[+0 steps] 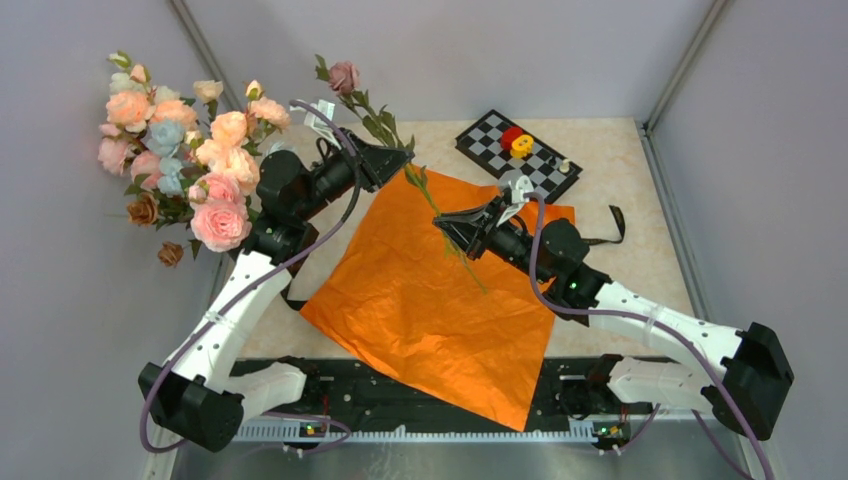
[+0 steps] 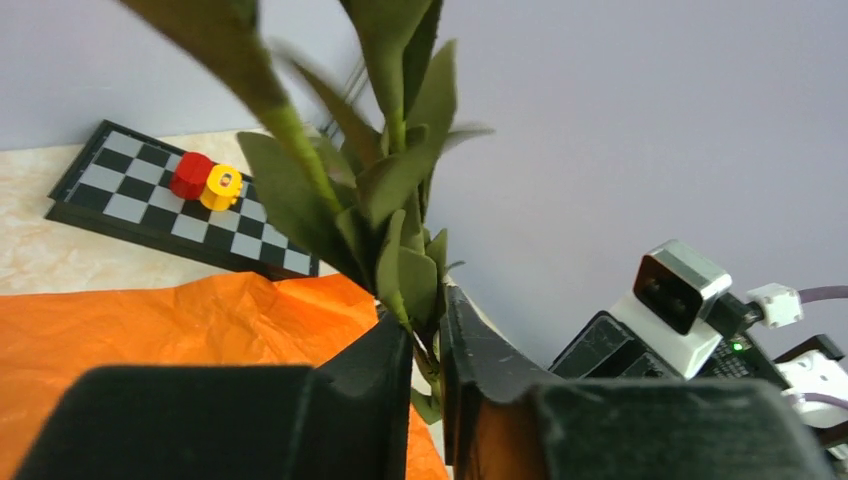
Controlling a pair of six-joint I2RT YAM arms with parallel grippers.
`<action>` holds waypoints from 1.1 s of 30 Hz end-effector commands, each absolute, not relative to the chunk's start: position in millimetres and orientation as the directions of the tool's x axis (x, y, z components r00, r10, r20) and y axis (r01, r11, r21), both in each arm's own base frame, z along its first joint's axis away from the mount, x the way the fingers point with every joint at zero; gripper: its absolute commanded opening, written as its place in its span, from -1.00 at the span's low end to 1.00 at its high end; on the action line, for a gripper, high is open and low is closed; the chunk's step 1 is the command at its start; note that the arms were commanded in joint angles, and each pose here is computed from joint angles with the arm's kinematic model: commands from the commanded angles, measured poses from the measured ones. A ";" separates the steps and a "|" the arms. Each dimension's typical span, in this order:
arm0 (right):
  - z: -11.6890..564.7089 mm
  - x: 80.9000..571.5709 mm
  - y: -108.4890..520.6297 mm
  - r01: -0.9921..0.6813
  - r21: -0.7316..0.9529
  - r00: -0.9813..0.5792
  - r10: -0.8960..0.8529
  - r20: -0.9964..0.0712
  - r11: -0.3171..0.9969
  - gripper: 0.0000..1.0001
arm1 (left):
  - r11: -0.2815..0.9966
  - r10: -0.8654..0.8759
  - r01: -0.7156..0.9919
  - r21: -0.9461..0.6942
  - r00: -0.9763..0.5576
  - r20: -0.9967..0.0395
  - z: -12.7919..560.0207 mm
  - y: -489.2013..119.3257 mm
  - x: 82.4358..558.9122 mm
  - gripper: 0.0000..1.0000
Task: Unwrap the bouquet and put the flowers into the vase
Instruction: Pick up the fake flower from the wrapping paper, then insert the fake flower into the vase.
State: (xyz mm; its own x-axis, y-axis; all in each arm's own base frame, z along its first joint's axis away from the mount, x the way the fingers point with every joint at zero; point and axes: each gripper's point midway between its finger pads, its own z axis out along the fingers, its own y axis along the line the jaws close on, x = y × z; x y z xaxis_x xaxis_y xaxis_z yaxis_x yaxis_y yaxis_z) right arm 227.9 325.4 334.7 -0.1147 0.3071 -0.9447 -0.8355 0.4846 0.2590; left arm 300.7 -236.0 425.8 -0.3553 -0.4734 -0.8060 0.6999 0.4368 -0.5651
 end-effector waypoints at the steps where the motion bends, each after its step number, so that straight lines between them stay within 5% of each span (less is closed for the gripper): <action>1: 368.7 220.8 327.9 -0.862 0.228 -0.059 0.356 -0.933 0.453 -1.00 | 0.437 -0.497 0.722 -0.536 -0.303 -0.813 448.9 -231.4 296.0 -0.74; 5: 367.0 222.0 327.6 -0.858 0.229 -0.060 0.354 -0.933 0.459 -1.00 | 0.443 -0.494 0.719 -0.536 -0.304 -0.815 448.9 -231.2 296.9 -1.00; 10: 364.4 225.7 325.2 -0.845 0.236 -0.060 0.352 -0.934 0.481 -0.97 | 0.454 -0.469 0.722 -0.522 -0.305 -0.829 450.2 -232.5 298.0 -1.00; 22: 355.0 241.5 311.8 -0.772 0.271 -0.064 0.353 -0.933 0.576 0.27 | 0.595 -0.146 0.758 -0.266 -0.224 -0.964 457.8 -227.0 306.2 -1.00; 33: 338.6 259.7 286.6 -0.655 0.297 -0.046 0.355 -0.934 0.695 0.53 | 0.765 0.146 0.643 0.005 -0.167 -0.975 457.5 -179.8 327.0 -1.00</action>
State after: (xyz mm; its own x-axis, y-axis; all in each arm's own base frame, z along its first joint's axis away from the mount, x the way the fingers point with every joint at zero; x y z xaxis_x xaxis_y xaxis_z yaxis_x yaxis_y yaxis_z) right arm 257.2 301.6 327.0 -0.0918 0.3231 -0.9419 -0.6984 0.6534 0.2922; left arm 321.2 -212.6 475.3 -0.1765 -0.0197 -0.9841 0.7243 0.6744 -0.1434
